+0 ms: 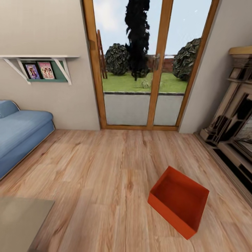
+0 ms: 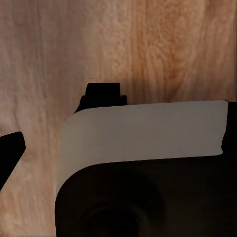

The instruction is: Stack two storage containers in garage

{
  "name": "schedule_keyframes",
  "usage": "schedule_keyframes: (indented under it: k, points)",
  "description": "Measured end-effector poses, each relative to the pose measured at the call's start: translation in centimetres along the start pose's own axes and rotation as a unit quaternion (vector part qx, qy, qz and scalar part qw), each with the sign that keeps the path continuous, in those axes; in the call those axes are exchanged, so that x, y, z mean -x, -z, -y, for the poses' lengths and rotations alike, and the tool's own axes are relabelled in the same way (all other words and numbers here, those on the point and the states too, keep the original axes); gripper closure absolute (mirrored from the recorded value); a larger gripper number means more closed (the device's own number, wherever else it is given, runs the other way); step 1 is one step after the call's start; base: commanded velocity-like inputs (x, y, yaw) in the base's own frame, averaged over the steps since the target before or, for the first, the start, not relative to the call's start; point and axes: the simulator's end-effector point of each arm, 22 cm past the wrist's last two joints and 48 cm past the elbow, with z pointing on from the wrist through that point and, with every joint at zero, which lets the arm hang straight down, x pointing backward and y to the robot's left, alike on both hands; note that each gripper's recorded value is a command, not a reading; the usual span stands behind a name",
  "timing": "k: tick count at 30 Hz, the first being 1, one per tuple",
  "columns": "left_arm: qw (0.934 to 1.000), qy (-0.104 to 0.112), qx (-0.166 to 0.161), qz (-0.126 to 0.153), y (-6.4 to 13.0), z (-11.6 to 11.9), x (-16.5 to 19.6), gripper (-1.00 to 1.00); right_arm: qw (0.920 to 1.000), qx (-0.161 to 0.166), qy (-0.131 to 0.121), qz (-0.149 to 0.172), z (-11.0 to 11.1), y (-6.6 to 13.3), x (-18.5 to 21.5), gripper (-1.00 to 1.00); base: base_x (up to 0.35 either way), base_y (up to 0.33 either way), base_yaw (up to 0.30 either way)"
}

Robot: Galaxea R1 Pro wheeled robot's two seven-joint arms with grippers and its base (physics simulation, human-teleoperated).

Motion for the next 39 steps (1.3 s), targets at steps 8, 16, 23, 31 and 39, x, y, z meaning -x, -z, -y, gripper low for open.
schedule_keyframes:
  k: [8,16,23,31,39]
  points:
    - [1.0000,0.000,0.000,0.000,0.00,0.00,0.00,-1.00,1.0000,0.000,0.000,0.000,0.00,0.00,0.00,-1.00,0.324,0.000,0.000]
    - [1.0000,0.000,0.000,0.002,-0.02,-0.07,0.09,-1.00,1.0000,0.000,0.000,0.000,0.00,-0.01,0.00,-1.00,0.185,0.000,0.000]
    - [1.0000,0.000,0.001,0.003,-0.02,-0.11,0.13,-1.00,1.0000,0.000,0.000,0.000,-0.13,-0.02,0.01,-1.00,0.006,0.000,-0.138]
    - [1.0000,0.000,0.001,0.003,-0.02,-0.11,0.14,-1.00,1.0000,0.000,-0.001,0.000,-0.09,-0.02,0.01,-1.00,0.000,0.000,-0.279]
    - [1.0000,0.000,0.001,0.003,-0.02,-0.11,0.14,-1.00,1.0000,0.000,-0.001,0.000,-0.08,-0.02,0.01,-1.00,0.000,0.000,-0.284]
